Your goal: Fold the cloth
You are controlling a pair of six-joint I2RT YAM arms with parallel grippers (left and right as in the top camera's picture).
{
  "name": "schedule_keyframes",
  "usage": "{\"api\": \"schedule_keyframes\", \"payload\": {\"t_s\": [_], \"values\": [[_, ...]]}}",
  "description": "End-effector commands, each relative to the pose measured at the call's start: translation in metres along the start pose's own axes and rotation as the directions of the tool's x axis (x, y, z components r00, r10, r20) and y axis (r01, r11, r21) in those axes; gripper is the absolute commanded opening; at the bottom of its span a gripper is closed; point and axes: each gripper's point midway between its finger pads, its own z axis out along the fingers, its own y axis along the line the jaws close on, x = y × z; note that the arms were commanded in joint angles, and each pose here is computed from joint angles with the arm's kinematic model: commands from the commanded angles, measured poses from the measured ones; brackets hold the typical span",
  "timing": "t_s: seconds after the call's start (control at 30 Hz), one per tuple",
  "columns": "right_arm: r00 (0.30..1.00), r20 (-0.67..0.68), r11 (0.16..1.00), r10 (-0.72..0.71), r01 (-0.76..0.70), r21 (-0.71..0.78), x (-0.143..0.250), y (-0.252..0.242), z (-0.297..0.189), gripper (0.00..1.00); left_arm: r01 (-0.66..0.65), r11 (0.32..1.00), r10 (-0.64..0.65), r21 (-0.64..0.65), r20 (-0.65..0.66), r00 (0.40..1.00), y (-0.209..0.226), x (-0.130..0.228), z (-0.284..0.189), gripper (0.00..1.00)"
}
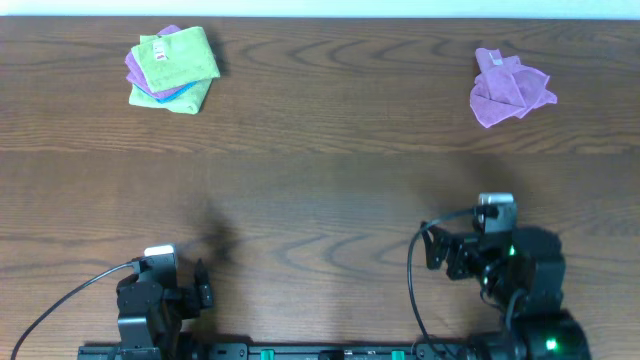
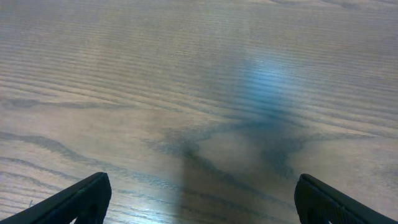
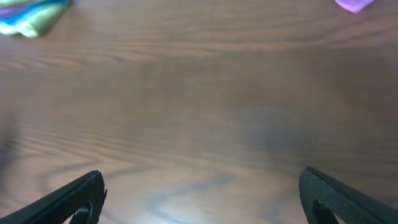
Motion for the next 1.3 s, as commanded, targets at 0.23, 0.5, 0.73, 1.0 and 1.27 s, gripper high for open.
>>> {"api": "schedule_keyframes", "payload": {"t_s": [0.23,0.5,0.73,1.0,1.27], "values": [[0.985,0.079,0.978,-0.151,0.138,0.156,0.040,-0.041,0.010,0.99,-0.002,1.000,0.001,-0.013,-0.051,0.999,0.002,0.017,0.008,0.95],[0.986,0.084,0.974,-0.145,0.127,0.189,0.053,-0.051,0.015,0.99,-0.002,1.000,0.001,-0.013,-0.051,0.999,0.002,0.017,0.008,0.96],[0.988,0.067,0.971,-0.141,0.125,0.203,0.058,-0.054,0.014,0.99,-0.002,1.000,0.001,-0.013,-0.051,0.999,0.002,0.017,0.008,0.95],[0.988,0.068,0.971,-0.141,0.125,0.203,0.058,-0.054,0.014,0.99,-0.002,1.000,0.001,-0.013,-0.051,0.999,0.002,0.017,0.008,0.95],[0.988,0.067,0.971,-0.141,0.125,0.203,0.058,-0.054,0.014,0.99,-0.002,1.000,0.001,-0.013,-0.051,0.999,0.002,0.017,0.008,0.95]]}}
